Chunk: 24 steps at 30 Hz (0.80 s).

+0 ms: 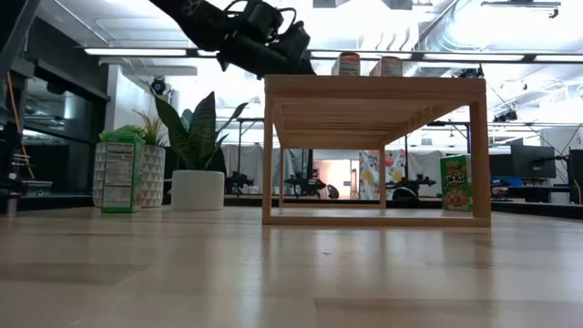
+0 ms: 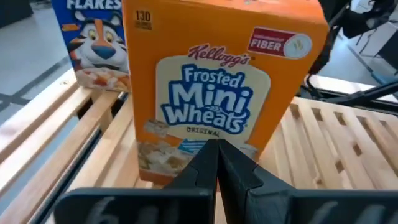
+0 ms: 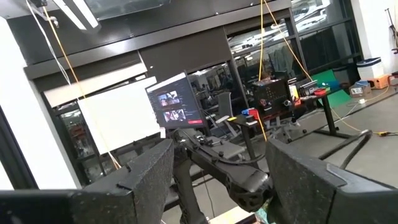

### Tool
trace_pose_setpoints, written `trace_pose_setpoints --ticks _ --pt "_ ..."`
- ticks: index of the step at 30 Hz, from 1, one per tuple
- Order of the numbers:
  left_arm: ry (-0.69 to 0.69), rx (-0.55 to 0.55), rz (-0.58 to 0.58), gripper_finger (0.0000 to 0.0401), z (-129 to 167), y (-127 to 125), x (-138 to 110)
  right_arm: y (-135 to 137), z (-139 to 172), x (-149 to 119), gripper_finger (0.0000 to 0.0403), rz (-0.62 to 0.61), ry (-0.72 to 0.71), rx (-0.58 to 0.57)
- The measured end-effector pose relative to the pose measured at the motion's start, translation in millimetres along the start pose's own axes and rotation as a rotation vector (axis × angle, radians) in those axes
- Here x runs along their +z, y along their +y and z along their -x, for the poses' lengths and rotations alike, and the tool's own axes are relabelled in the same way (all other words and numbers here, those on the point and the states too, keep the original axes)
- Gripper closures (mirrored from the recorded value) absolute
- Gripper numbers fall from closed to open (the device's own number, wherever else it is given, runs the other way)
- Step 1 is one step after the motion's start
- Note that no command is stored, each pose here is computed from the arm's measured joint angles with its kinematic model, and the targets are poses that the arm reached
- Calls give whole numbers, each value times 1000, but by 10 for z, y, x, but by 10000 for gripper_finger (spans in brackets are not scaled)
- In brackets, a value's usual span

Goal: Stack cereal on shelf
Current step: Put the orange cereal box aligned with the other orange cereal box on the shelf

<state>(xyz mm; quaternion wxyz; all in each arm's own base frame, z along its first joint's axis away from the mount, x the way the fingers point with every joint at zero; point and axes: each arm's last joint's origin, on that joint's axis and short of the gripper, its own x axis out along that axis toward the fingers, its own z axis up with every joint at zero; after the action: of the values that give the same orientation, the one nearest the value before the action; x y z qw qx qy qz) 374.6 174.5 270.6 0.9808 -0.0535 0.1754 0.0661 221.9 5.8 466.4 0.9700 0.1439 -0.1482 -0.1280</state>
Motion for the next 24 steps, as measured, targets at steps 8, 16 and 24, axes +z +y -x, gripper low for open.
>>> trace_pose_setpoints --ticks 8,16,24 --pt "22 25 -4 401 -143 55 -135 0 0 0 155 -1 0 -1" --pt "20 57 -21 401 -183 67 -165 0 0 1 155 -4 -1 -1" --pt "15 47 -43 401 -215 34 -176 0 0 1 155 -4 -1 -1"
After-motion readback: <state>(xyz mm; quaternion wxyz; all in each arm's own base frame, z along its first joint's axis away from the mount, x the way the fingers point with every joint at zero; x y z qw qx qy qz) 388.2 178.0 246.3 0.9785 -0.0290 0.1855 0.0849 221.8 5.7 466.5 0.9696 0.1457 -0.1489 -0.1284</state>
